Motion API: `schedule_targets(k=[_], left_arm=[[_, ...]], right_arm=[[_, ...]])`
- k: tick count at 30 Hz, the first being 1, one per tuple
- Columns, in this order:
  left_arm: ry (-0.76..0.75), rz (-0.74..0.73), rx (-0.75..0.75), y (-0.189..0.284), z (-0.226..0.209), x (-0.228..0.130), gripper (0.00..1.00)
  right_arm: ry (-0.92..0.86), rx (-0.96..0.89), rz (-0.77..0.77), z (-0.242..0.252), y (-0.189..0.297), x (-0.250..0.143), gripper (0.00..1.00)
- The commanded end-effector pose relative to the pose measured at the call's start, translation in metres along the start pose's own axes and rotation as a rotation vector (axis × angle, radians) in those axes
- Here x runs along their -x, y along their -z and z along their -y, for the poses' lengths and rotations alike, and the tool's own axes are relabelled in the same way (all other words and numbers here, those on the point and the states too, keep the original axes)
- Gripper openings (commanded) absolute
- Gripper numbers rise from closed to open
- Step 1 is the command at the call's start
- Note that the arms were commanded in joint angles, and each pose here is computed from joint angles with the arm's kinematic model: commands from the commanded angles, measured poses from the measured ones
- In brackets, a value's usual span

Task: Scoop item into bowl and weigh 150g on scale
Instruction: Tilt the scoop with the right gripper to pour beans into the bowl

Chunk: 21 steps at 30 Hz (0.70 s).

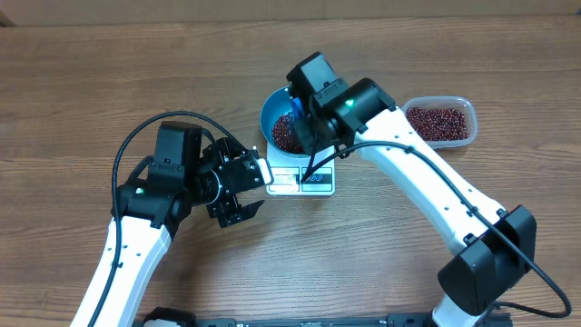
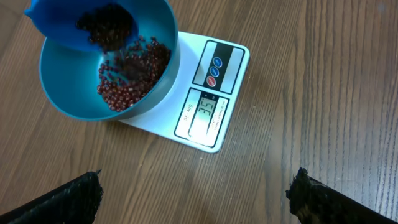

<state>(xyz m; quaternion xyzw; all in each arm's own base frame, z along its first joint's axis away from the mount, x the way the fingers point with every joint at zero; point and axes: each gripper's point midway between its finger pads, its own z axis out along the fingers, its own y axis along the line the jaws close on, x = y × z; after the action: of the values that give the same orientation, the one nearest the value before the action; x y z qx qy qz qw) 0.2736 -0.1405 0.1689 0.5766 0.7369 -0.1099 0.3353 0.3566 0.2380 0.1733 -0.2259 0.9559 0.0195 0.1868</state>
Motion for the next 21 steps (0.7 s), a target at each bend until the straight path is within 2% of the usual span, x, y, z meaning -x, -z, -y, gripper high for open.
schedule_targets(k=[1,21], left_arm=[[0.010,0.002,-0.017,-0.0030,0.0037,0.0001,0.99],[0.010,0.002,-0.017,-0.0030,0.0037,0.0001,1.00]], right_arm=[[0.016,-0.057,0.045,0.0029,0.0082,0.0114,0.04],[0.043,-0.154,0.043,0.0099,0.0111,0.0082,0.04]])
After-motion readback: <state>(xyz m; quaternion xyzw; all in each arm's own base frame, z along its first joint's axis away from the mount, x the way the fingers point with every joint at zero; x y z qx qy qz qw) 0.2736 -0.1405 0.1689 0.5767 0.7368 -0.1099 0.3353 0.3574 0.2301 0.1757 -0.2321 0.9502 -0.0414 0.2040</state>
